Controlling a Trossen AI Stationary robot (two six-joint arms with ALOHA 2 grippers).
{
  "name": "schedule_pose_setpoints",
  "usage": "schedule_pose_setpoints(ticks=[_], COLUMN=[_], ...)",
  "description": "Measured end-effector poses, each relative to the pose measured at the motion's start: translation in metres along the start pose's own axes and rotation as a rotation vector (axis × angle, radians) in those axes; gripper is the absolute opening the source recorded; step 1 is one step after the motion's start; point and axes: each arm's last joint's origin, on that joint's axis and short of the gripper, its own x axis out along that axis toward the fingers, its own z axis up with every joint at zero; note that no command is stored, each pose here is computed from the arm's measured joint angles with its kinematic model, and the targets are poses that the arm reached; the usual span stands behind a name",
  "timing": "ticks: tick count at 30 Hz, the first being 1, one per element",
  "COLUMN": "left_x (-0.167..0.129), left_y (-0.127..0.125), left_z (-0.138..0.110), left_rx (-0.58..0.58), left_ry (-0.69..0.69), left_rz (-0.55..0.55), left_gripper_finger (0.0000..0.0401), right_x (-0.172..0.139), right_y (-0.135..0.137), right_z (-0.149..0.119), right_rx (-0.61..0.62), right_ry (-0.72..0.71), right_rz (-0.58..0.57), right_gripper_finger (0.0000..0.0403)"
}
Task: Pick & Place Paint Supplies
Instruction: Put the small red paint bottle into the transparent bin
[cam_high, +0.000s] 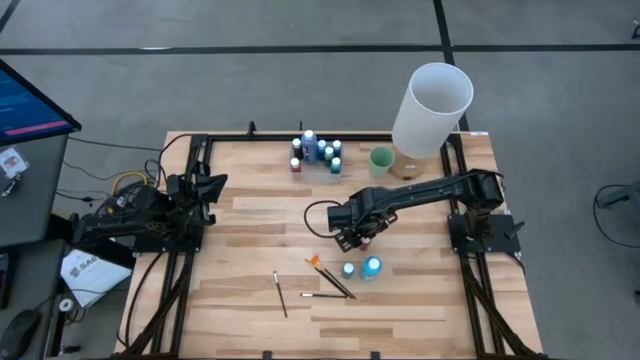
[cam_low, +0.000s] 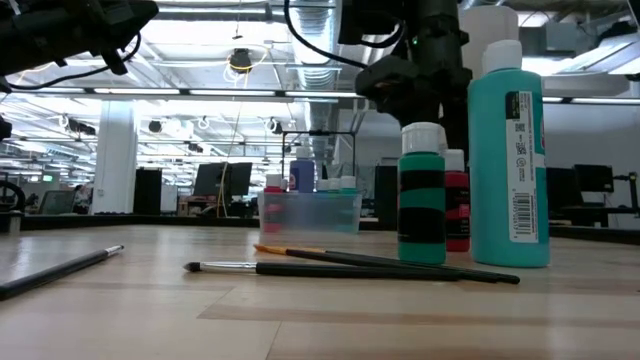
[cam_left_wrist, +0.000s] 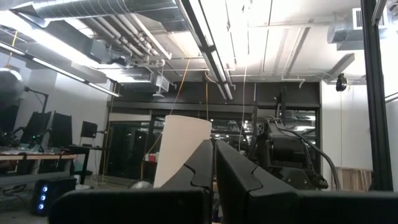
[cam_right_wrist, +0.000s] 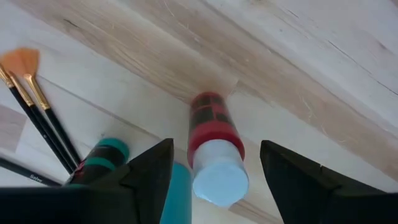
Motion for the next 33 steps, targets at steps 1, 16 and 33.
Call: schedule_pose_setpoints(ticks=[1,16,33], left_x=[0.0,0.0,0.0], left_y=[0.0,0.0,0.0], left_z=[0.0,0.0,0.001], left_rx=[0.0,-0.001,-0.001], left_ry=[-0.001,-0.004,-0.006], left_rz=[0.0,0.0,0.0], left_gripper_finger=[0.0002,0.0002,0.0002], right_x=[0.0,0.0,-0.004], right_y=[0.0,0.001,-0.004], right_z=[0.0,-0.003,0.007], right_rx=[0.0,-0.019,0.004], right_ry=[0.002,0.01,0.006], right_rz=[-0.001,-0.008,0.011], right_gripper_finger=[0.0232,0.016,0.0107])
